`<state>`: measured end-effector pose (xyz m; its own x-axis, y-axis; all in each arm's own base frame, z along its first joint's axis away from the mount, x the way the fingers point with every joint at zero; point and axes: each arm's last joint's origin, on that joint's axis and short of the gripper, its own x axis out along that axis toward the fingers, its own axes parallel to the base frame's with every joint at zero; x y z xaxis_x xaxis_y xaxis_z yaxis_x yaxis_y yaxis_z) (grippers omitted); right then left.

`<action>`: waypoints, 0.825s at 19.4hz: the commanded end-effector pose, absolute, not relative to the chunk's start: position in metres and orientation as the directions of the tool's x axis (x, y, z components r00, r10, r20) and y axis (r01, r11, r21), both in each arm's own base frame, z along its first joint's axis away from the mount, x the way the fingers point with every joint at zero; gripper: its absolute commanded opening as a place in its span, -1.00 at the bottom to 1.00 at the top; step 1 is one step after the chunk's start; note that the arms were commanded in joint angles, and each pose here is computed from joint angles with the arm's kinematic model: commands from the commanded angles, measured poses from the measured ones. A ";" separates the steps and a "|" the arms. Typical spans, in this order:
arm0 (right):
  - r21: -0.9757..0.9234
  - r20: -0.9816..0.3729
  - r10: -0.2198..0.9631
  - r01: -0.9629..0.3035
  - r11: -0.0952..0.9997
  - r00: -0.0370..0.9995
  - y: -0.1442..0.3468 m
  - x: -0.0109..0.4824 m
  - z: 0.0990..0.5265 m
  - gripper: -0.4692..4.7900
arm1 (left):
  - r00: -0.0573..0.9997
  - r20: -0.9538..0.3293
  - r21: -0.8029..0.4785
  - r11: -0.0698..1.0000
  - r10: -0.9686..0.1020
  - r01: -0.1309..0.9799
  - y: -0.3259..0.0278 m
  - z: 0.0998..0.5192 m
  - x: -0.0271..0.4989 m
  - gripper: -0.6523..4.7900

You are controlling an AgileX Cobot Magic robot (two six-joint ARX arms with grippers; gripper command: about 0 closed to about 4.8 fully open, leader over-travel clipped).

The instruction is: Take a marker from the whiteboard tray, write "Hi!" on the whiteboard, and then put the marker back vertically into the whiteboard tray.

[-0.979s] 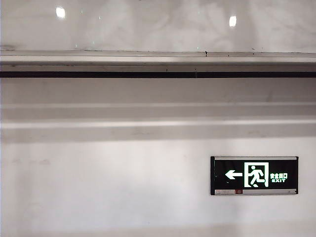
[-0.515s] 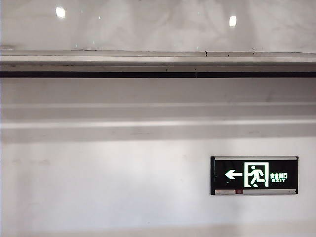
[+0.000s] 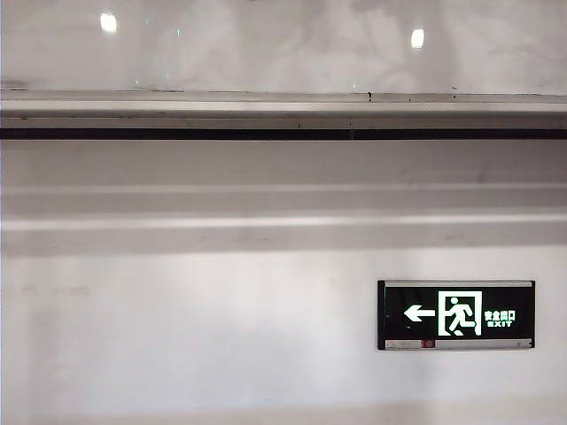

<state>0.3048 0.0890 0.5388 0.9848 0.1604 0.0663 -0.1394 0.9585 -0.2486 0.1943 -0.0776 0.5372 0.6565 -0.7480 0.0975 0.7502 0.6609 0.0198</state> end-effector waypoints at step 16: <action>-0.264 -0.040 0.159 -0.164 0.950 0.986 0.083 0.281 0.540 -0.83 | 0.651 0.111 0.030 0.657 -0.751 0.753 -0.077 0.540 0.192 -0.78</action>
